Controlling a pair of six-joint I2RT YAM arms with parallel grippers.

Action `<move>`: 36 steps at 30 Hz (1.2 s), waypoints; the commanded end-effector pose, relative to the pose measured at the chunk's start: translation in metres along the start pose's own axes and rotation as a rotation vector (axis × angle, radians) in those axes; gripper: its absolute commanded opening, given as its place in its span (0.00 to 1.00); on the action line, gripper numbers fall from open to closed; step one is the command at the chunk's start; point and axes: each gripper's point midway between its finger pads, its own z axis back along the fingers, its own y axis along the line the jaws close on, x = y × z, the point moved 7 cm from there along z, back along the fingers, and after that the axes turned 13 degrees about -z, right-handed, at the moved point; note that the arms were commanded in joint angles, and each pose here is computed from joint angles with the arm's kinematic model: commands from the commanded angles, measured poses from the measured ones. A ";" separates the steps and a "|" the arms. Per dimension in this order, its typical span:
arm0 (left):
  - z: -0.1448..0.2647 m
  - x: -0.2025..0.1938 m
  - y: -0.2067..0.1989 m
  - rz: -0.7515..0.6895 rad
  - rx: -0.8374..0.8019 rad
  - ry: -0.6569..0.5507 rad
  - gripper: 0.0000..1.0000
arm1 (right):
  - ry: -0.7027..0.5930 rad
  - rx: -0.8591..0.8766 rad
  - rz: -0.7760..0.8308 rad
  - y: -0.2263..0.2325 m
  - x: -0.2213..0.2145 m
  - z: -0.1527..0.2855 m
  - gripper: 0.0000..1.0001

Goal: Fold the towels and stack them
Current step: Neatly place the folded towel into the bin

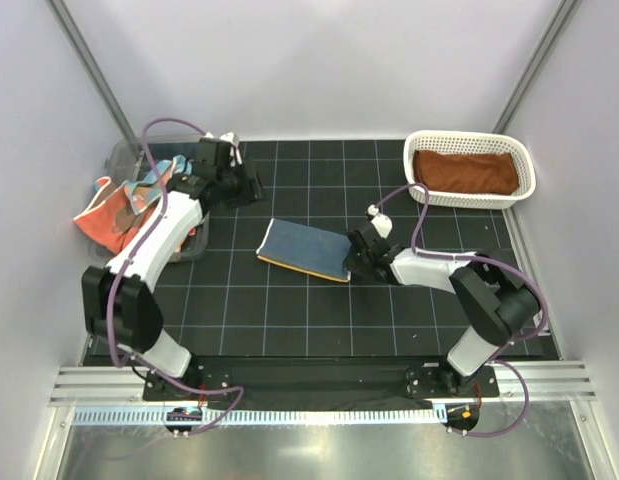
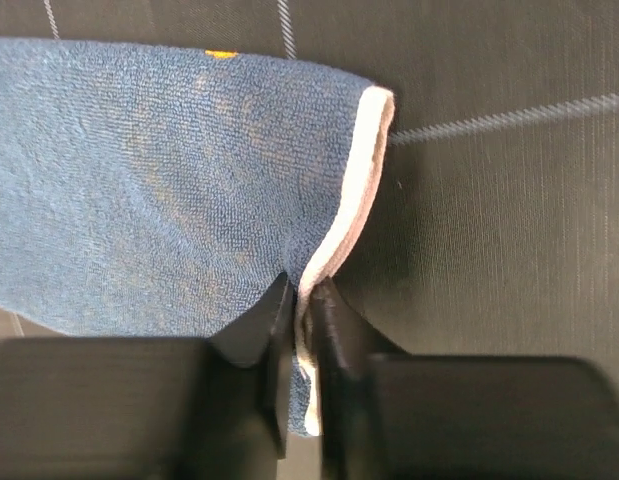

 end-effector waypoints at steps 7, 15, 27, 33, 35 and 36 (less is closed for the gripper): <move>0.040 -0.036 0.017 -0.058 0.104 0.046 0.57 | -0.034 -0.017 0.272 0.031 0.065 -0.005 0.01; 0.039 -0.056 0.016 -0.056 0.052 0.100 0.57 | 0.073 -0.035 0.357 0.057 0.157 -0.017 0.01; 0.028 -0.058 0.017 -0.075 0.037 0.144 0.57 | 0.022 -0.077 0.468 0.048 0.286 -0.011 0.01; 0.025 -0.057 0.015 -0.078 0.021 0.150 0.57 | -0.057 -0.166 0.472 0.024 0.333 0.004 0.01; 0.025 -0.058 0.015 -0.078 0.018 0.154 0.57 | -0.066 -0.185 0.478 0.013 0.345 0.008 0.01; 0.024 -0.057 0.016 -0.079 0.018 0.151 0.58 | -0.092 -0.186 0.472 0.012 0.355 0.013 0.01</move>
